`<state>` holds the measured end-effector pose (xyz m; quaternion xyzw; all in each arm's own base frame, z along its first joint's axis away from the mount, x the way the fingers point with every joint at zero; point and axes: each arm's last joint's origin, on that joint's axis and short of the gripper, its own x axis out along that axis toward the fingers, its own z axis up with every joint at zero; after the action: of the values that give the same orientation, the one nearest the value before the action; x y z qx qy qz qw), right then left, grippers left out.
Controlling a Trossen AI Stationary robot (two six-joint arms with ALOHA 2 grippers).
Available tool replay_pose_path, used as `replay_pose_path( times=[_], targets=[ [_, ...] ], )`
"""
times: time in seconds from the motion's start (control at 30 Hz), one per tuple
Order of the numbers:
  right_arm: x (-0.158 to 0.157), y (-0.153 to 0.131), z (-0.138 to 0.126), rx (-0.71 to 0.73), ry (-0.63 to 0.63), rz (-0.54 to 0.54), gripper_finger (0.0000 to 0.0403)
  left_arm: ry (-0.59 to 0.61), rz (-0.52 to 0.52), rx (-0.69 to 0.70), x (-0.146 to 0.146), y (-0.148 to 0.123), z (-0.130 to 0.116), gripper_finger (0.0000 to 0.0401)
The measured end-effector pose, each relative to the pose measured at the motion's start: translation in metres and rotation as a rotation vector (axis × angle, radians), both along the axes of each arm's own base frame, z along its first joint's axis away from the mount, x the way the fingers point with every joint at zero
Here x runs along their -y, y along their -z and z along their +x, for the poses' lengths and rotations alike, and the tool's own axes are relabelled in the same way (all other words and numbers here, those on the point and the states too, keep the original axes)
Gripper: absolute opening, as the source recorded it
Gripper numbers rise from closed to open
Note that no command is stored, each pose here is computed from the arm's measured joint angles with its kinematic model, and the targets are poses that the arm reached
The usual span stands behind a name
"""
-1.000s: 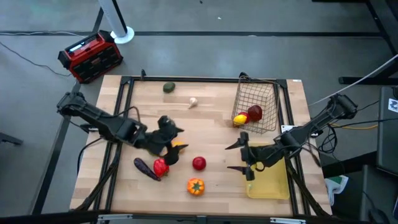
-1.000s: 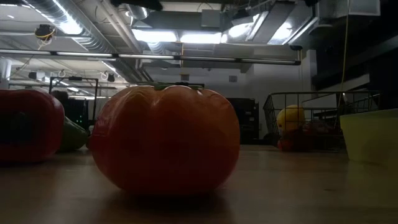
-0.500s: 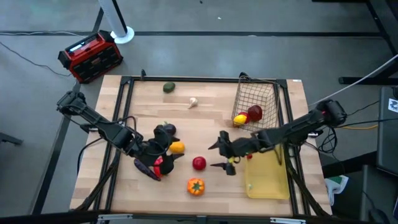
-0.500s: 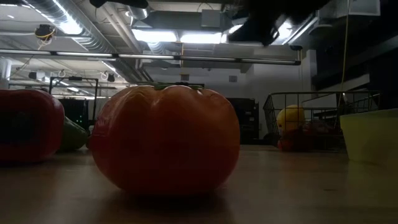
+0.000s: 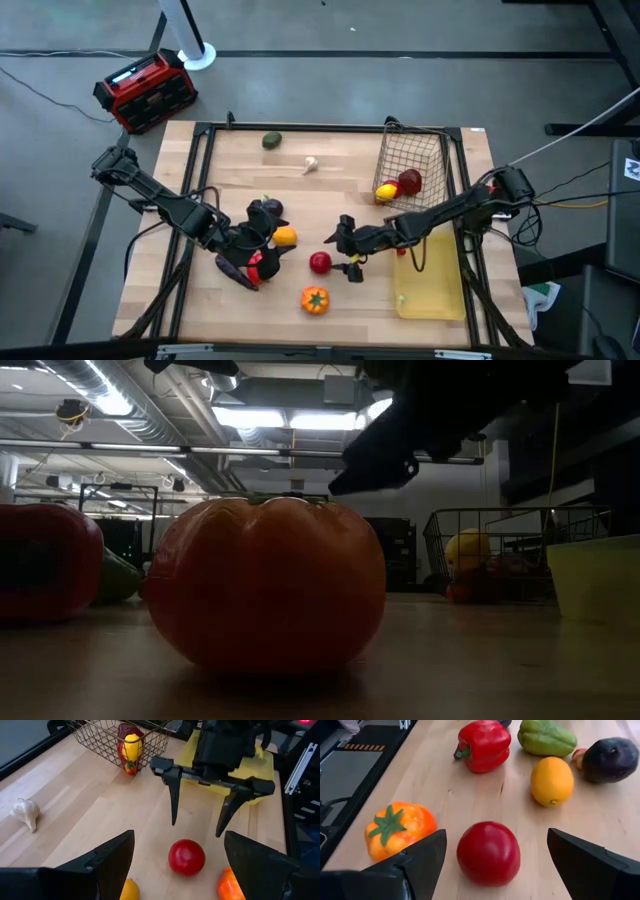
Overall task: Sort produce into baskets
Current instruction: Put the red tomato into the wired bin
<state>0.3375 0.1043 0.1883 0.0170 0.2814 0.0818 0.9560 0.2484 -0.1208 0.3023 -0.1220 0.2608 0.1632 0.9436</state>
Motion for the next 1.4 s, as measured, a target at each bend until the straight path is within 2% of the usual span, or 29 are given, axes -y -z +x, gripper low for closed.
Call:
replay_pose_path(
  times=[0.33,0.77,1.07,1.4],
  targets=[
    [-0.004,0.028,0.013,0.009,0.008,-0.003,0.0342,-0.001,0.0,0.0,0.0,0.0,0.0,0.0304],
    [-0.009,0.055,0.022,0.004,-0.051,0.032,0.0342,-0.002,-0.003,0.001,0.0,0.0,0.0,0.0304],
    [-0.009,0.07,0.025,-0.014,-0.035,0.017,0.0341,-0.01,-0.002,0.0,-0.002,0.0,0.001,0.0304],
    [-0.009,0.07,0.026,-0.007,-0.027,0.015,0.027,-0.047,0.002,0.001,-0.011,0.0,0.005,0.0304]
  ],
)
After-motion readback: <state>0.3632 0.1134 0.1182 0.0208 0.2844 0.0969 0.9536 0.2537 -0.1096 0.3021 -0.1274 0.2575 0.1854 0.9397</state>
